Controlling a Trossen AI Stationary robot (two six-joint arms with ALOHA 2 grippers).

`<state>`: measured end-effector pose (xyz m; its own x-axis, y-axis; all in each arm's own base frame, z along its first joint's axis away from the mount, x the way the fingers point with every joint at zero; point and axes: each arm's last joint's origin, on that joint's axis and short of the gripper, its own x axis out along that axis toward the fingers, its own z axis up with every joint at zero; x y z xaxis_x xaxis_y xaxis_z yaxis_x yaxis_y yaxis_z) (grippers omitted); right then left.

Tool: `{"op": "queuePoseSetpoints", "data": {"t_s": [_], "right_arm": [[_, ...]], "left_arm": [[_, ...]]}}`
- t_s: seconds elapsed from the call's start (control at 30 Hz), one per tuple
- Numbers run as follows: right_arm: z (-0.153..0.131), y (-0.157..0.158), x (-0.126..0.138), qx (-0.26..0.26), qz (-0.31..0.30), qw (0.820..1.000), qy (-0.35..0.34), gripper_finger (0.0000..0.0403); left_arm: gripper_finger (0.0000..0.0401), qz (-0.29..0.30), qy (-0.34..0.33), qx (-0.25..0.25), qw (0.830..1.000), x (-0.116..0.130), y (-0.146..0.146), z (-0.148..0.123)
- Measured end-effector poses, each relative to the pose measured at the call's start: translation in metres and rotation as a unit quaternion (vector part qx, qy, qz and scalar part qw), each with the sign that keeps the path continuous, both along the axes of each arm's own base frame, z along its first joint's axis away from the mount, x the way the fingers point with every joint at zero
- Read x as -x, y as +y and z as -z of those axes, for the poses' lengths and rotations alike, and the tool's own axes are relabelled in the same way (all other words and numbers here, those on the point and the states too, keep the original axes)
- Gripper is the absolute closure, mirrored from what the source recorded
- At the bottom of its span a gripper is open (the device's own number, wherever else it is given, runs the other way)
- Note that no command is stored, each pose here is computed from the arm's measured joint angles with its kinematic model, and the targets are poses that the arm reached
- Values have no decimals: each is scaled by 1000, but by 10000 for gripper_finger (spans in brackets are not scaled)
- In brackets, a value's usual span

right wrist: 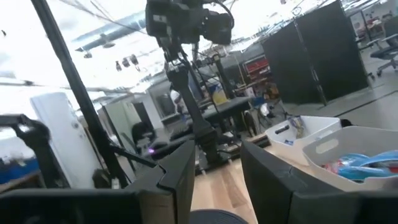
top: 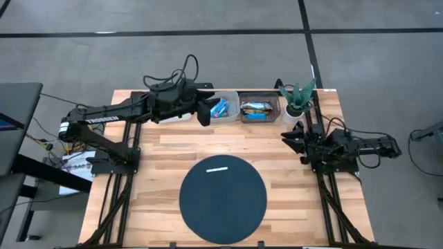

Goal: Pick and place Granola Bars by type
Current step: Return to Home Position

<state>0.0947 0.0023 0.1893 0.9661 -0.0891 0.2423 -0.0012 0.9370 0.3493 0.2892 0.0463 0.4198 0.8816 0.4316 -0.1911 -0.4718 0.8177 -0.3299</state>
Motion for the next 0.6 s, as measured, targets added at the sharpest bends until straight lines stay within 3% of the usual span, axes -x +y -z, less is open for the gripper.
{"op": "queuePoseSetpoints", "data": {"t_s": [0.33,0.6], "right_arm": [[21,1,-4,44,-12,992,119,280],[22,1,-4,19,-18,991,131,280]], "left_arm": [[228,28,1,2,1000,-1,-2,0],[228,194,22,-57,979,-3,-12,1]]}}
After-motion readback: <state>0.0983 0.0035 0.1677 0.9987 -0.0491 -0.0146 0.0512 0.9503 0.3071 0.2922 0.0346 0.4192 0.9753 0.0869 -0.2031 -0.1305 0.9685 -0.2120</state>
